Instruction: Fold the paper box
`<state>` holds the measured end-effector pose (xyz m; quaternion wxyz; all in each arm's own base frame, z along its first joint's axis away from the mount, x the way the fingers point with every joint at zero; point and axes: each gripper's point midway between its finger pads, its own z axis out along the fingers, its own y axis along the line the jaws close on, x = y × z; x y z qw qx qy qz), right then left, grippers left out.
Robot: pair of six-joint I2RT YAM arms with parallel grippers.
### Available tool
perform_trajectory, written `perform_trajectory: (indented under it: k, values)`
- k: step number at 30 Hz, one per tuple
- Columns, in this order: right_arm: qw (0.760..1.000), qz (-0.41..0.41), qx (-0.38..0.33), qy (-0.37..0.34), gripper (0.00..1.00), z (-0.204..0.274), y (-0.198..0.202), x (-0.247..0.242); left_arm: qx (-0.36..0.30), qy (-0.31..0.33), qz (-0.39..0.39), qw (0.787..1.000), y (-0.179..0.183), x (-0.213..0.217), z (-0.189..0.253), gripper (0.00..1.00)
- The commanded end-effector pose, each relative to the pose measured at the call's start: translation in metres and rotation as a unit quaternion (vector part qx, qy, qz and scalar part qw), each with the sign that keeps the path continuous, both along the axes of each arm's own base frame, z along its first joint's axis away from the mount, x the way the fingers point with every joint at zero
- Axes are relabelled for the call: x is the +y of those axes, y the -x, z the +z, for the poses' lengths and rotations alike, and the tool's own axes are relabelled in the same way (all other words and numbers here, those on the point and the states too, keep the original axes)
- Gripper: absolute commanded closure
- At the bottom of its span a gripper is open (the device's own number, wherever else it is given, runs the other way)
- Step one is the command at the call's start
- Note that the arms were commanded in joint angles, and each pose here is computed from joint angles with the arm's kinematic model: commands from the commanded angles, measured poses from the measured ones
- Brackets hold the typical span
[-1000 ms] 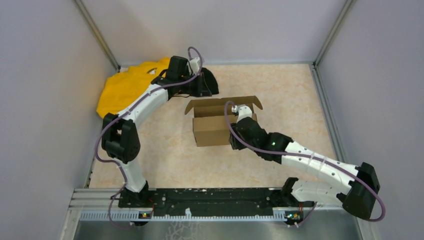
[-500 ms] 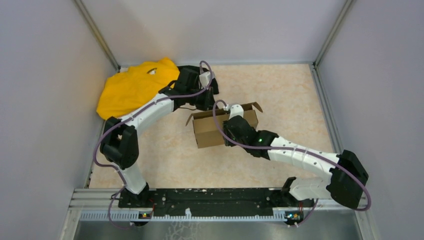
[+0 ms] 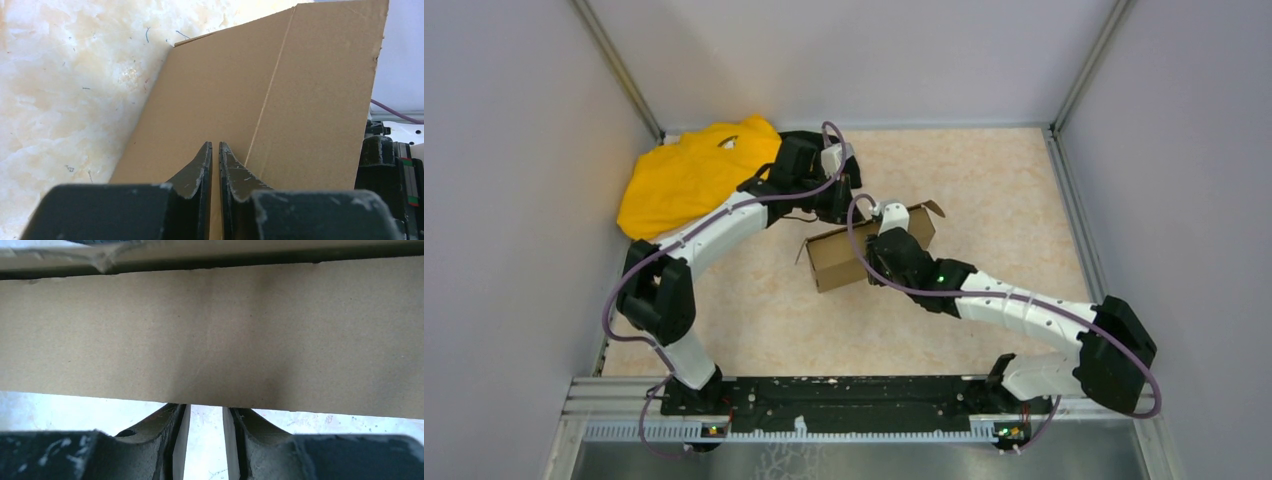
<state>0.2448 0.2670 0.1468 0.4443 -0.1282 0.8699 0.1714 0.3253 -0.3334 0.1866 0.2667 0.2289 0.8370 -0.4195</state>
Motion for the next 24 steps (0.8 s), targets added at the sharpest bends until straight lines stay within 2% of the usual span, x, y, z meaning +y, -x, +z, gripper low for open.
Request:
perform_trajectory:
  k: [1, 14, 21, 24]
  values:
    - [0.996, -0.003, -0.062, -0.057, 0.7, 0.053, -0.022, 0.027, 0.0, 0.028, -0.029, 0.999, 0.012, -0.008, 0.008, 0.86]
    - [0.995, -0.006, -0.066, -0.08, 0.67, 0.072, -0.046, 0.015, -0.005, 0.029, -0.044, 0.999, 0.009, -0.007, 0.006, 0.81]
    - [0.995, -0.001, -0.065, -0.081, 0.66, 0.083, -0.058, 0.006, 0.002, 0.036, -0.04, 0.999, 0.001, 0.002, 0.004, 0.7]
    - [0.994, 0.002, -0.064, -0.084, 0.65, 0.087, -0.06, 0.006, 0.004, 0.039, -0.038, 0.999, -0.002, 0.005, 0.004, 0.68]
